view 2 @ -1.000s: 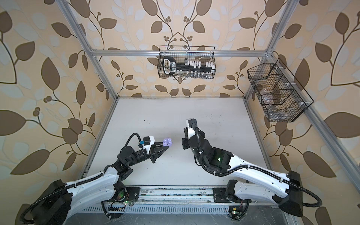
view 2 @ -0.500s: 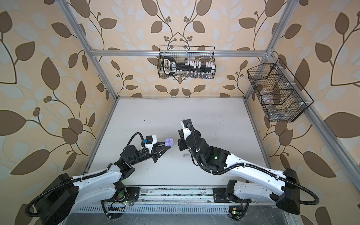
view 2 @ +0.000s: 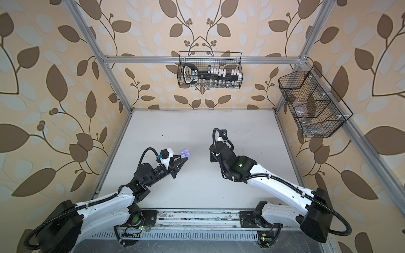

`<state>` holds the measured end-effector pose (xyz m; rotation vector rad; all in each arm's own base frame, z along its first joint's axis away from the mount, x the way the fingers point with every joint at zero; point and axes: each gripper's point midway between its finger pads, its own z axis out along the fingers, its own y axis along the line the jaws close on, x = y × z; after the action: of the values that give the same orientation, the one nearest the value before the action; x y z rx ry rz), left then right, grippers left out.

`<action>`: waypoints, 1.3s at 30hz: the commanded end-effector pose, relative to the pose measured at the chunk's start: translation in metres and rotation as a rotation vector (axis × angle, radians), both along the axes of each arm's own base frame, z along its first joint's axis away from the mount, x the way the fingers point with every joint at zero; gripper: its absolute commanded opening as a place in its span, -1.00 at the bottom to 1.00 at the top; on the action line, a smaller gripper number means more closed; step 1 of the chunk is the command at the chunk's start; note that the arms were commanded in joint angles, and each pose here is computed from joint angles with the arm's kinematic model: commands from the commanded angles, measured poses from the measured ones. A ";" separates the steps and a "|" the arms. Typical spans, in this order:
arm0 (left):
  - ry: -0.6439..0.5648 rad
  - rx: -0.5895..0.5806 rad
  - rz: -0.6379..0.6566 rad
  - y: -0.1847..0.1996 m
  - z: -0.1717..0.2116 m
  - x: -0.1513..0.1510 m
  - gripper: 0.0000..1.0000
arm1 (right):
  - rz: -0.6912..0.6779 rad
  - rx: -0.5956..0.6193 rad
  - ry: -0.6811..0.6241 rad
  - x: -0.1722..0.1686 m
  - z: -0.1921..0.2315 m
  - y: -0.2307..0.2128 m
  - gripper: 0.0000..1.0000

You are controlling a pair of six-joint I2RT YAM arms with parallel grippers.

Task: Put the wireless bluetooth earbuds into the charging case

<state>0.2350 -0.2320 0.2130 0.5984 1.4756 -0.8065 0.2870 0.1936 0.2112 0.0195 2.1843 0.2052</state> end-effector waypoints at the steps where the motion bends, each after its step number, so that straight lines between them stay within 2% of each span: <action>1: -0.041 -0.023 0.045 0.006 0.012 0.004 -1.00 | -0.053 -0.068 0.172 -0.026 -0.051 -0.025 0.02; 4: -0.042 -0.025 0.046 0.007 0.013 0.004 -1.00 | -0.030 -0.075 0.221 -0.037 -0.069 -0.027 0.11; 8: -0.043 -0.024 0.067 0.010 0.013 0.005 -1.00 | -0.024 -0.105 0.279 -0.055 -0.081 -0.033 0.13; 12: -0.046 -0.028 0.080 0.013 0.015 0.005 -1.00 | 0.037 -0.132 0.349 -0.098 -0.098 -0.030 0.17; 17: -0.053 -0.033 0.085 0.015 0.017 0.004 -1.00 | 0.123 -0.054 0.439 -0.160 -0.133 -0.022 0.25; 21: -0.058 -0.030 0.083 0.015 0.018 0.003 -1.00 | 0.203 -0.022 0.471 -0.197 -0.152 -0.010 0.30; 32: -0.075 -0.013 0.094 0.018 0.018 0.002 -1.00 | 0.275 -0.153 0.563 -0.242 -0.175 0.010 0.15; 34: -0.072 -0.011 0.095 0.018 0.017 0.002 -1.00 | 0.281 -0.166 0.574 -0.247 -0.177 0.011 0.09; 39: -0.077 -0.011 0.093 0.018 0.018 0.002 -1.00 | 0.307 -0.141 0.581 -0.256 -0.176 0.015 0.11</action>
<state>0.2382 -0.2160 0.2200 0.5434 1.4653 -0.7230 0.0372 0.2023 0.0295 -0.4366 2.7527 0.1870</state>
